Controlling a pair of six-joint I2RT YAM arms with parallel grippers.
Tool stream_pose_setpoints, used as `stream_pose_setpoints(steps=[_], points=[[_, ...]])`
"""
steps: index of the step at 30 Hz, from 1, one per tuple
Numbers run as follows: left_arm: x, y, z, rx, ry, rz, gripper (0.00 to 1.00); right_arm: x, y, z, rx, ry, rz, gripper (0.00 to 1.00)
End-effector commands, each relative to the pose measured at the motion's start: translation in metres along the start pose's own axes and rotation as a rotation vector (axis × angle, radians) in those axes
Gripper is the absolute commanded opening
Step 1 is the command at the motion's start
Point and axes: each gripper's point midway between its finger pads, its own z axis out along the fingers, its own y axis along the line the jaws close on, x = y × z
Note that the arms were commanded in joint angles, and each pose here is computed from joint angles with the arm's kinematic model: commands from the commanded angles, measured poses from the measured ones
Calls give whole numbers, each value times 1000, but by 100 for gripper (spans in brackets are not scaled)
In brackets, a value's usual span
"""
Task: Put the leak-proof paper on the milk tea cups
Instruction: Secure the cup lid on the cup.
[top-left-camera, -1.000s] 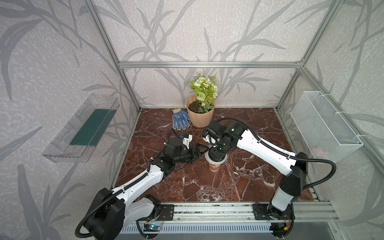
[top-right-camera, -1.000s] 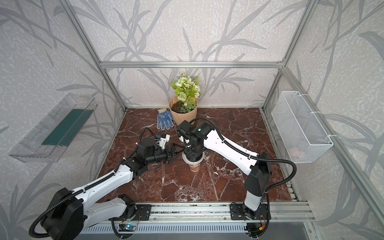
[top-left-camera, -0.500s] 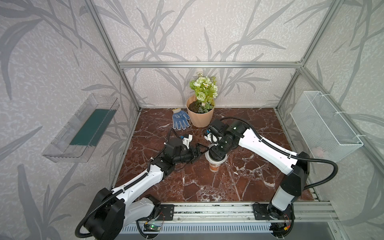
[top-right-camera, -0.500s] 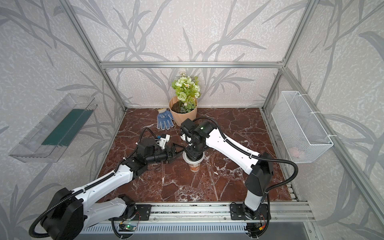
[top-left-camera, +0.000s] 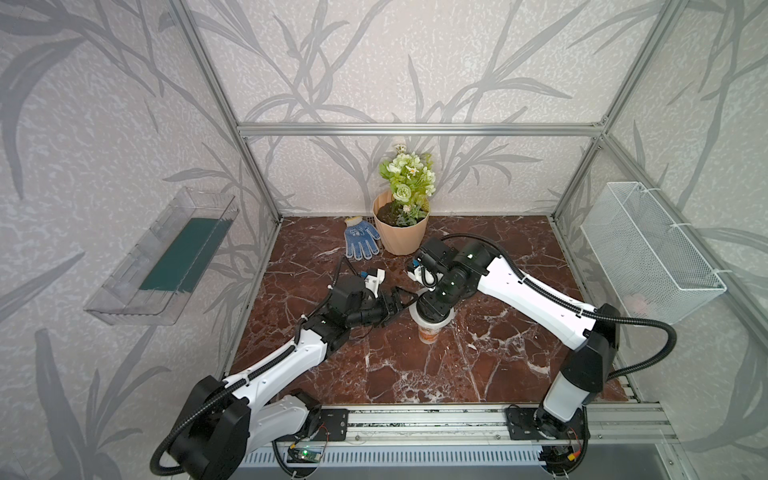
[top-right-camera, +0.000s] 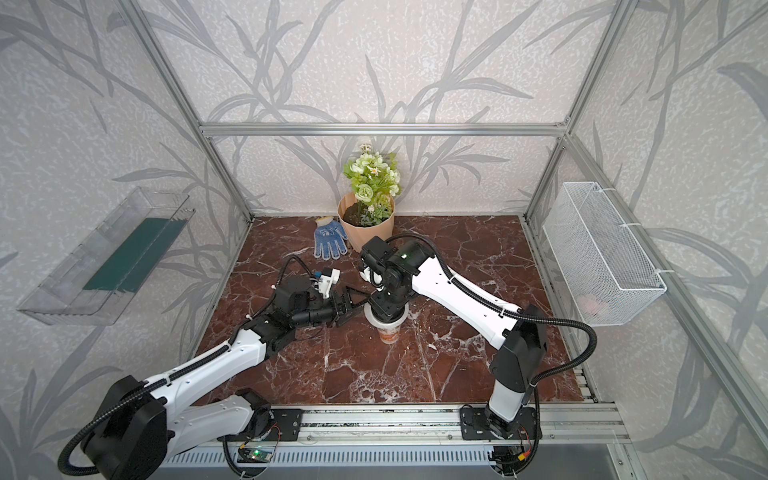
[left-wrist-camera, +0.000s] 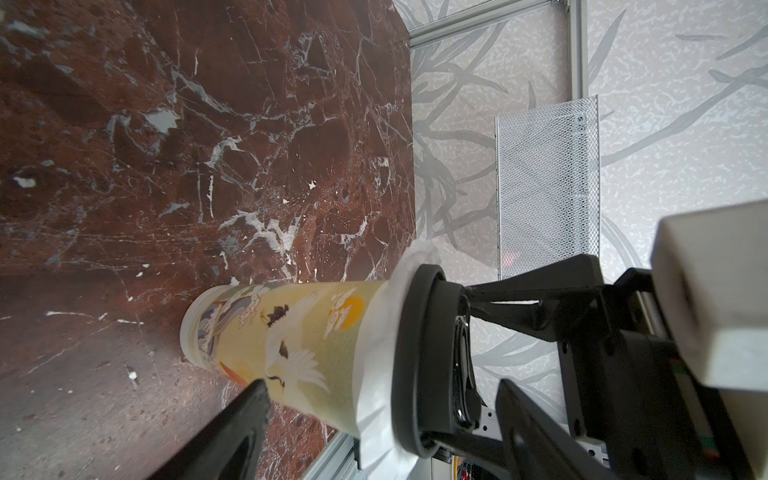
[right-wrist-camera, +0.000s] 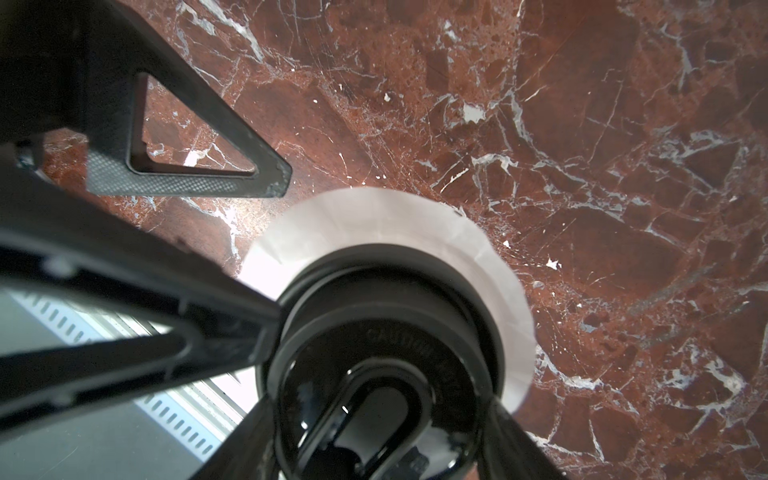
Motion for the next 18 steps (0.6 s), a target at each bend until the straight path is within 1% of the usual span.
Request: stream_pose_setpoints(steps=[1,5,18], points=[[-3,-9,-1,24,-10,14,87,0,3,-17,-2,-27,-20,66],[-3,-9,0,24,-10,10,87,-1,1,-19,15,-30,-23,66],[-3,-9,-1,26,-12,12,87,4,7,-11,-7,-2,-31,66]])
